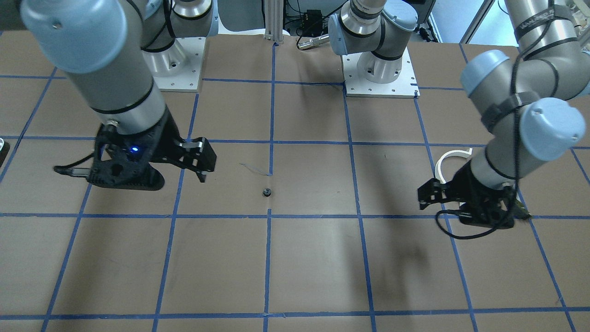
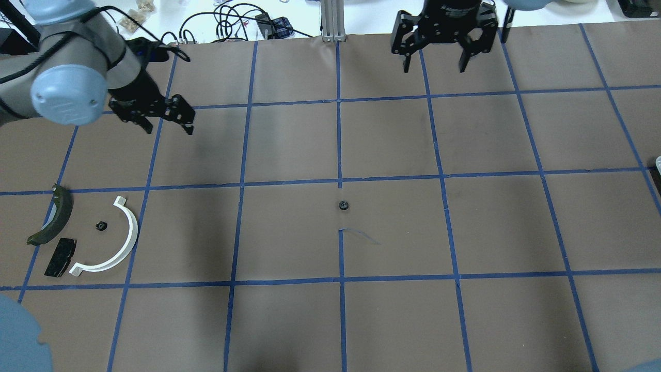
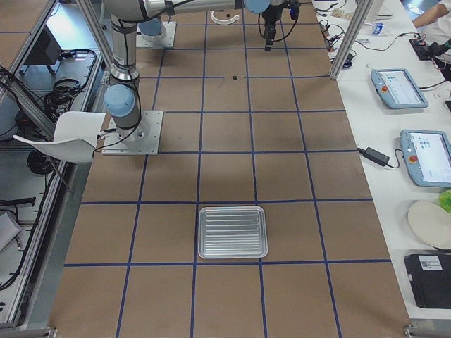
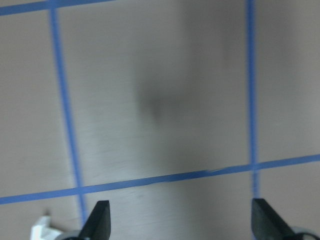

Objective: Place bearing gear from tray to pile

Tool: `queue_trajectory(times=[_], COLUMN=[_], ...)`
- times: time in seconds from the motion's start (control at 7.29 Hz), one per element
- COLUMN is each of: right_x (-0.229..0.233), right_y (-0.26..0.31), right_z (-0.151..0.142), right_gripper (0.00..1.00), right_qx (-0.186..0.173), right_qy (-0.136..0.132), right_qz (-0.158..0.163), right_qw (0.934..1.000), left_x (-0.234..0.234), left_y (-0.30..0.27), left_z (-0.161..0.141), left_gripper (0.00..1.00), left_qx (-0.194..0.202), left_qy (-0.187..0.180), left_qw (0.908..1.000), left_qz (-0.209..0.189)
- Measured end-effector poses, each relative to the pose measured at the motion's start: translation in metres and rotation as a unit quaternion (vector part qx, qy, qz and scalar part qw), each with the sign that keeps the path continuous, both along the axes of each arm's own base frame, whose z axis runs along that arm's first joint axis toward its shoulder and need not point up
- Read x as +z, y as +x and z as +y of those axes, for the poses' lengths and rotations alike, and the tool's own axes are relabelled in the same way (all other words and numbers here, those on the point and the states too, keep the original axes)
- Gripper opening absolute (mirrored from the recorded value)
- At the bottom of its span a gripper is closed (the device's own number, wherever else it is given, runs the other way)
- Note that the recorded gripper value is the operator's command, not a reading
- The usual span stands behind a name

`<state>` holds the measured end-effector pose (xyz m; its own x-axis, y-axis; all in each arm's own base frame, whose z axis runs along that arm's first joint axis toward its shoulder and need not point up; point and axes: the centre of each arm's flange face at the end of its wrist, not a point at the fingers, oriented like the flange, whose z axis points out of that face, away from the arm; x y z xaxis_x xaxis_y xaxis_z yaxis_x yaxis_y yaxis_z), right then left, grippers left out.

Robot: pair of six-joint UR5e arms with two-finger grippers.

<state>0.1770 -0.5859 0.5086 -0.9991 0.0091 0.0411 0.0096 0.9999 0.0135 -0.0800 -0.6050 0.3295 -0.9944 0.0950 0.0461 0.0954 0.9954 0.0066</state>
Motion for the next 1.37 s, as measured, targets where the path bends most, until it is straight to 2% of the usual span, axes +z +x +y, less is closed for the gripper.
queue_trajectory(times=[0.14, 0.41, 0.55, 0.82, 0.96, 1.1, 1.24, 1.37], right_x=[0.011, 0.009, 0.003, -0.009, -0.01, -0.008, -0.007, -0.002], right_y=[-0.019, -0.037, -0.04, -0.04, -0.04, -0.039, -0.038, -0.038], right_z=[0.01, 0.034, 0.046, 0.059, 0.06, 0.061, 0.061, 0.062], right_gripper=[0.77, 0.78, 1.0, 1.0, 1.0, 1.0, 1.0, 1.0], right_qx=[0.008, 0.016, 0.015, 0.011, 0.008, -0.008, -0.037, -0.058], right_qy=[0.013, 0.026, 0.009, -0.077, -0.1, -0.109, -0.104, -0.083], right_qz=[0.011, 0.016, 0.016, 0.015, 0.015, 0.011, 0.004, 0.001], right_qw=[0.9998, 0.9994, 0.9997, 0.9968, 0.9948, 0.994, 0.9939, 0.9949], left_x=[-0.008, -0.038, -0.056, -0.097, -0.109, -0.12, -0.131, -0.142], left_y=[-0.055, -0.148, -0.179, -0.222, -0.238, -0.254, -0.265, -0.272], left_z=[0.004, 0.018, 0.027, 0.047, 0.057, 0.067, 0.076, 0.085], left_gripper=[1.0, 1.0, 1.0, 1.0, 1.0, 1.0, 1.0, 1.0], left_qx=[-0.002, -0.013, -0.018, -0.026, -0.029, -0.038, -0.046, -0.05], left_qy=[0.002, -0.001, -0.005, 0.004, 0.01, 0.01, 0.009, 0.011], left_qw=[1.0, 0.9999, 0.9998, 0.9995, 0.9993, 0.999, 0.9986, 0.9984], left_qz=[0.004, 0.007, 0.009, 0.018, 0.021, 0.022, 0.023, 0.023])
